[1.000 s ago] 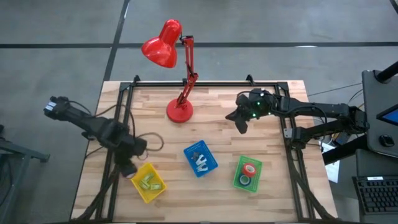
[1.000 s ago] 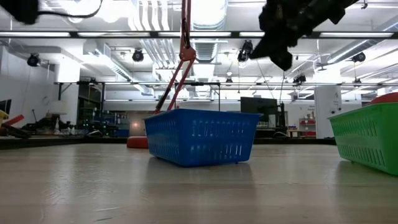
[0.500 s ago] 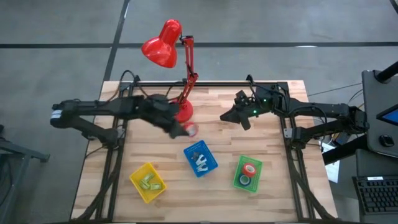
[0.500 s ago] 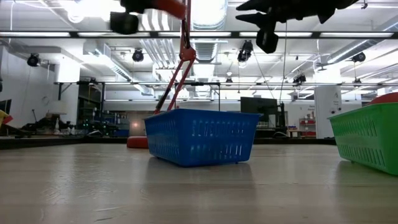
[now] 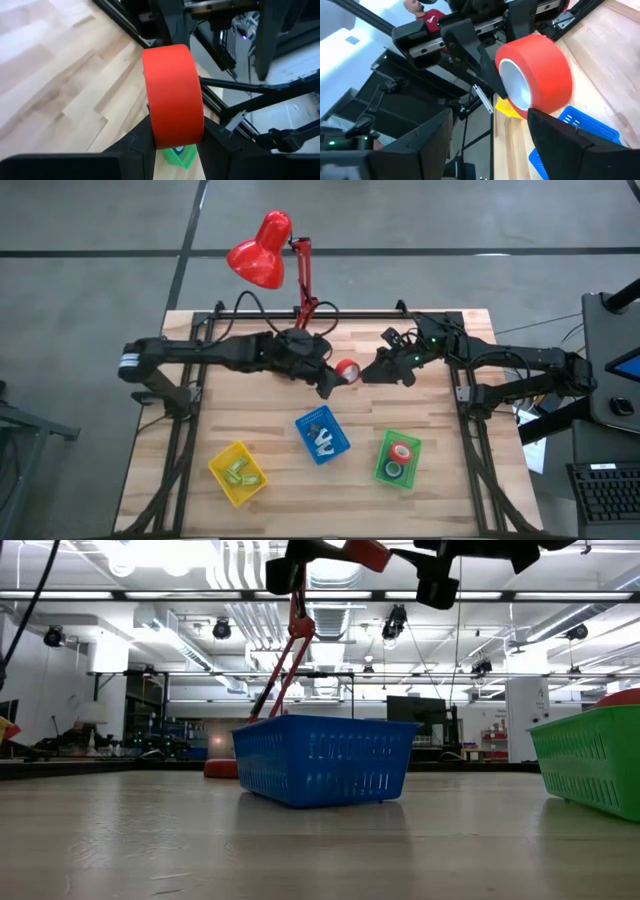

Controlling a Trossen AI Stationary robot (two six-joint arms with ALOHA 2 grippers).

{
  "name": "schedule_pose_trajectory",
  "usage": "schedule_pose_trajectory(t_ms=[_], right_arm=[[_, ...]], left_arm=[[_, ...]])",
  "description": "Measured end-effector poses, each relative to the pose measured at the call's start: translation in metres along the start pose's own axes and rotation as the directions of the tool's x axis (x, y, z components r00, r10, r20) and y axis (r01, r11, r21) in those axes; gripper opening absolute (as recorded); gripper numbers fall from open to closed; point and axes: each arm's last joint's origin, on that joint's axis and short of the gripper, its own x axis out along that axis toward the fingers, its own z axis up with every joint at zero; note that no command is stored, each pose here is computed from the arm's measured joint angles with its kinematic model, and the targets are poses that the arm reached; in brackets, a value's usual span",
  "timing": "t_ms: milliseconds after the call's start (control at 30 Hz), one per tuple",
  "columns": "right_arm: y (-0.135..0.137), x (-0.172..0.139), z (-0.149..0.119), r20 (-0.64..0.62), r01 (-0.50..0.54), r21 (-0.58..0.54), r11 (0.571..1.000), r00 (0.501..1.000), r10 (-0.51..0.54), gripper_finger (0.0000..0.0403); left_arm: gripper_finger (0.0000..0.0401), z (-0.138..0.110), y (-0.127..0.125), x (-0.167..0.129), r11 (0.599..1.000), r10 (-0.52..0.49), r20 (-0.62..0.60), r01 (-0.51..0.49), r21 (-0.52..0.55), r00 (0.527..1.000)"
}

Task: Pick and place Stapler, Stapler remover, tape
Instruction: Put the orange tape into the green bin

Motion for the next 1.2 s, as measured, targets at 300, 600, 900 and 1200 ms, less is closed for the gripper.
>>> schedule_pose_trajectory(t_ms=[300,600,900,1200], right_arm=[[0.001,0.001,0.000,0.015,0.003,-0.005,1.000,1.000,-0.002,0.0257],[0.004,0.000,-0.013,-0.184,-0.069,0.101,0.993,0.979,0.087,0.0240],[0.005,0.001,-0.005,-0.043,-0.037,-0.006,0.999,0.998,0.037,0.0268],[0.008,0.002,0.003,0.083,-0.016,-0.064,0.998,0.996,0.021,0.0294]], left_arm=[[0.0117,0.008,-0.001,0.008,0.999,0.011,0.045,-0.012,0.032,0.999],[0.0114,0.016,-0.015,-0.027,0.996,-0.081,0.083,0.078,0.038,0.993],[0.0113,0.018,-0.021,-0.032,0.990,-0.139,0.100,0.137,0.025,0.985],[0.0117,0.015,-0.023,-0.018,0.983,-0.185,0.085,0.183,0.026,0.979]])
